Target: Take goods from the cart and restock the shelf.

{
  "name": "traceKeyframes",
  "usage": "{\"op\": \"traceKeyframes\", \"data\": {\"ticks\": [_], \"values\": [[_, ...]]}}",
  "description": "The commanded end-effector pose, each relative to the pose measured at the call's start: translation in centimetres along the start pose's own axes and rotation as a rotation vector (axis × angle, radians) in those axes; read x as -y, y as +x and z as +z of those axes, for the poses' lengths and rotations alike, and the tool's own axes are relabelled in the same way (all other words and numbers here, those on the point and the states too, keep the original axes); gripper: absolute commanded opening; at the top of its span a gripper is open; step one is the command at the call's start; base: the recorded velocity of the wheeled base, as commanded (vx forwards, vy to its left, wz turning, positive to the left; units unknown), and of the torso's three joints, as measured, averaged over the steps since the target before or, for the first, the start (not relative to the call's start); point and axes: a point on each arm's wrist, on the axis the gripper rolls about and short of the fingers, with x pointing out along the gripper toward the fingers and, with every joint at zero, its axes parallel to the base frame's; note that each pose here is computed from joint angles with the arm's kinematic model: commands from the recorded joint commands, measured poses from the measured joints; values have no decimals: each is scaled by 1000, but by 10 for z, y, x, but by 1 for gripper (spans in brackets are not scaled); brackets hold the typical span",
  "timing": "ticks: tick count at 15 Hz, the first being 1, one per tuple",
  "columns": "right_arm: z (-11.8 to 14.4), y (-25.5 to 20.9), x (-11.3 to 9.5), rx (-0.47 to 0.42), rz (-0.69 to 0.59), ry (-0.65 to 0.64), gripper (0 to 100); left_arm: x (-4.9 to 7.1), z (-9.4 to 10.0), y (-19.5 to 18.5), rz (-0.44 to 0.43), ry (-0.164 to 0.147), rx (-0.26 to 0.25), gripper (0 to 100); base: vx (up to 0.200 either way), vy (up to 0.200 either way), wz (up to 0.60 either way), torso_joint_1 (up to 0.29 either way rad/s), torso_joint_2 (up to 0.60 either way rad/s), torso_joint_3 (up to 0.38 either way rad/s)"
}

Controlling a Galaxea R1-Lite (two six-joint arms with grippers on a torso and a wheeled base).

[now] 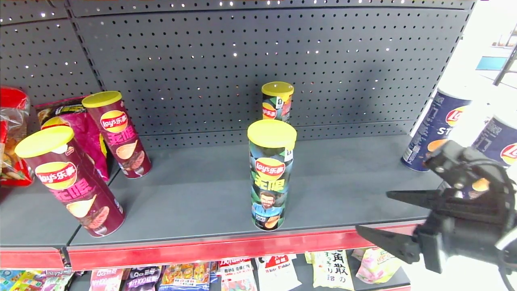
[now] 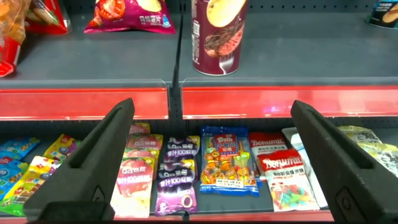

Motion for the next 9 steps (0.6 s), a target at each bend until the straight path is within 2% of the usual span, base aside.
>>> {"op": "traceKeyframes", "data": {"ticks": [1,4,6,8,9], "values": [[-62,-71,6,147,-102,-13,100,0,0,0,0,0,0,100,0,0,0,0,0,0],[-113,-98,5,233,-273,32,100,0,0,0,2,0,-1,100,0,0,0,0,0,0],[-137,-112,-3,339,-371,49,100,0,0,0,2,0,0,100,0,0,0,0,0,0],[-179,-114,-16,472,-428,31,100,0,0,0,2,0,-1,100,0,0,0,0,0,0],[-185,-109,-15,459,-448,68,100,0,0,0,2,0,0,100,0,0,0,0,0,0]]}}
